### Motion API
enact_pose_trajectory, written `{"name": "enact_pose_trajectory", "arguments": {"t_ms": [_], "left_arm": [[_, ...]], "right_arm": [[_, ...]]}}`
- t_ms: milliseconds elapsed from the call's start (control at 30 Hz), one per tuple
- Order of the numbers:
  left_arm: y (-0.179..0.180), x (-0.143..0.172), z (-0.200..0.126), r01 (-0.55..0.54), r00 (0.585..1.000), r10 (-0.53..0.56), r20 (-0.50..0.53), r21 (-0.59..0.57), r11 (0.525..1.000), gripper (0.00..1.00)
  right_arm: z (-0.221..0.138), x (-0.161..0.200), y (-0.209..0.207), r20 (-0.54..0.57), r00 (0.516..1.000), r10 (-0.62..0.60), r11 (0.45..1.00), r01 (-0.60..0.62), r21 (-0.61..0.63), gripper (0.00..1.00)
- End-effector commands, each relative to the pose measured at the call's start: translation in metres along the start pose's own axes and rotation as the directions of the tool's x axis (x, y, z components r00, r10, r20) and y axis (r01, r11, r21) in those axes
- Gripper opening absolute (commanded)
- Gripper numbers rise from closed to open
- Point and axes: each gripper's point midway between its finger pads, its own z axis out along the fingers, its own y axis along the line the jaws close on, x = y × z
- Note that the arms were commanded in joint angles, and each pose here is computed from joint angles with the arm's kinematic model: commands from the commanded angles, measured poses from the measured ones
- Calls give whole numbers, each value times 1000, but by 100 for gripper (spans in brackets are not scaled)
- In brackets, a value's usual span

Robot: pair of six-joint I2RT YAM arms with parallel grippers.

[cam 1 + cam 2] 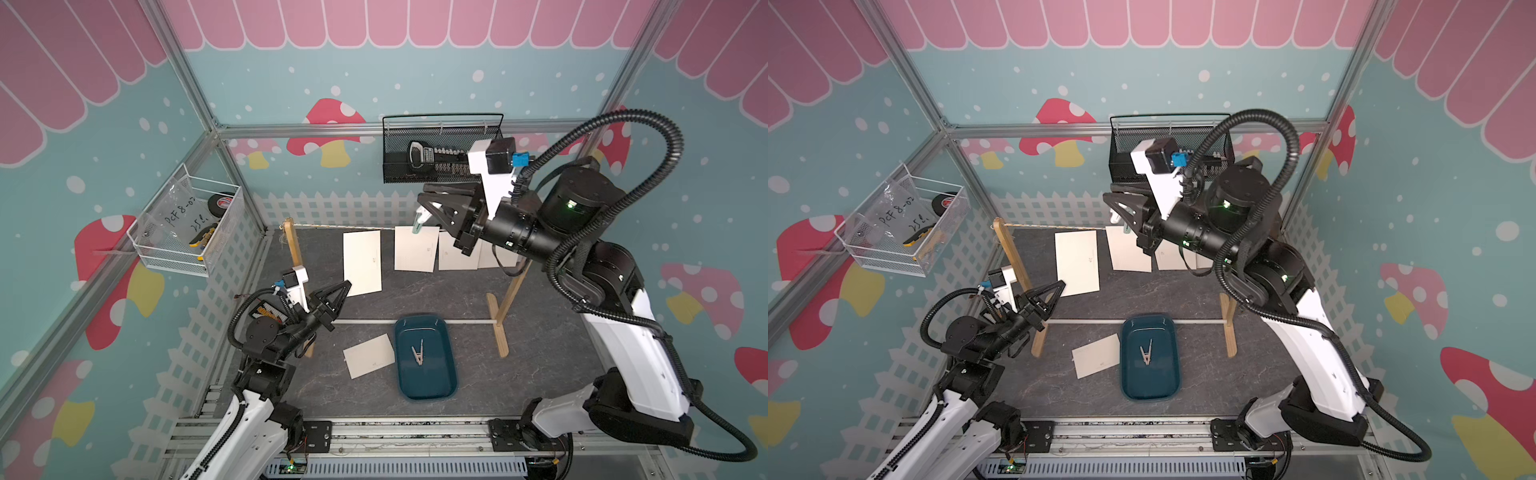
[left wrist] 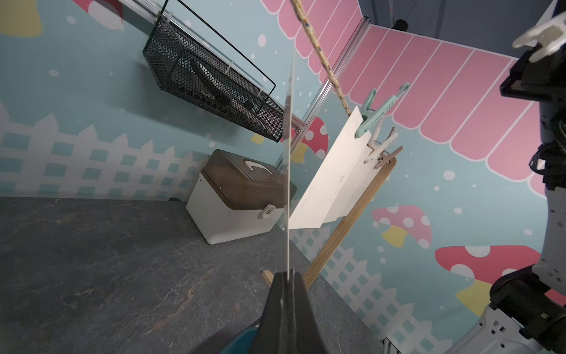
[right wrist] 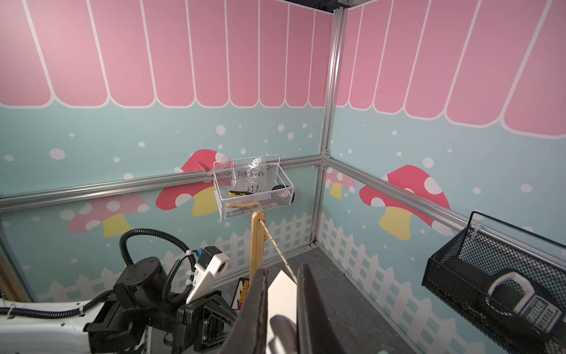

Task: Remove the postcards from the strings
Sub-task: Place the postcard on the postcard.

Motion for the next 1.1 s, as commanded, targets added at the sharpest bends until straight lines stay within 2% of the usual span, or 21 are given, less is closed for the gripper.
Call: {"name": "enact_pose_trajectory", "arguments": {"t_ms": [0, 167, 300, 433, 533, 600, 733, 833, 933, 1067], "left_arm": [[31, 27, -11, 128, 989, -136, -51, -147, 981, 0], [33, 47, -18, 266, 957, -279, -75, -153, 952, 0], [35, 74, -25, 303, 928, -338, -155, -211, 929, 0], [39, 101, -33, 319, 897, -385, -217, -285, 904, 0], [38, 120, -39, 344, 866, -427, -260, -312, 886, 0], [43, 134, -46, 351, 843, -462, -276, -369, 860, 0], [47, 162, -56, 325, 809, -480, -338, -423, 846, 0], [61, 183, -69, 271, 796, -488, -358, -511, 816, 0], [68, 190, -77, 251, 804, -488, -339, -550, 796, 0], [83, 203, -93, 236, 792, -524, -315, -633, 737, 0]], "right_arm": [[-21, 20, 4, -34, 999, 36, 999, -35, 19, 10], [-60, 82, 13, -124, 979, 165, 986, -159, 58, 9], [-79, 153, 31, -246, 940, 236, 971, -237, 23, 10], [-90, 232, 28, -326, 878, 351, 936, -328, 126, 9], [-96, 279, 25, -331, 840, 430, 902, -386, 193, 7], [-100, 312, 22, -332, 812, 481, 875, -416, 249, 6], [-100, 353, 18, -327, 784, 527, 843, -433, 320, 3], [-101, 376, 13, -329, 780, 533, 830, -407, 380, 4], [-96, 391, 13, -334, 777, 533, 827, -397, 398, 3], [-86, 407, 15, -351, 772, 530, 830, -387, 402, 3]]}}
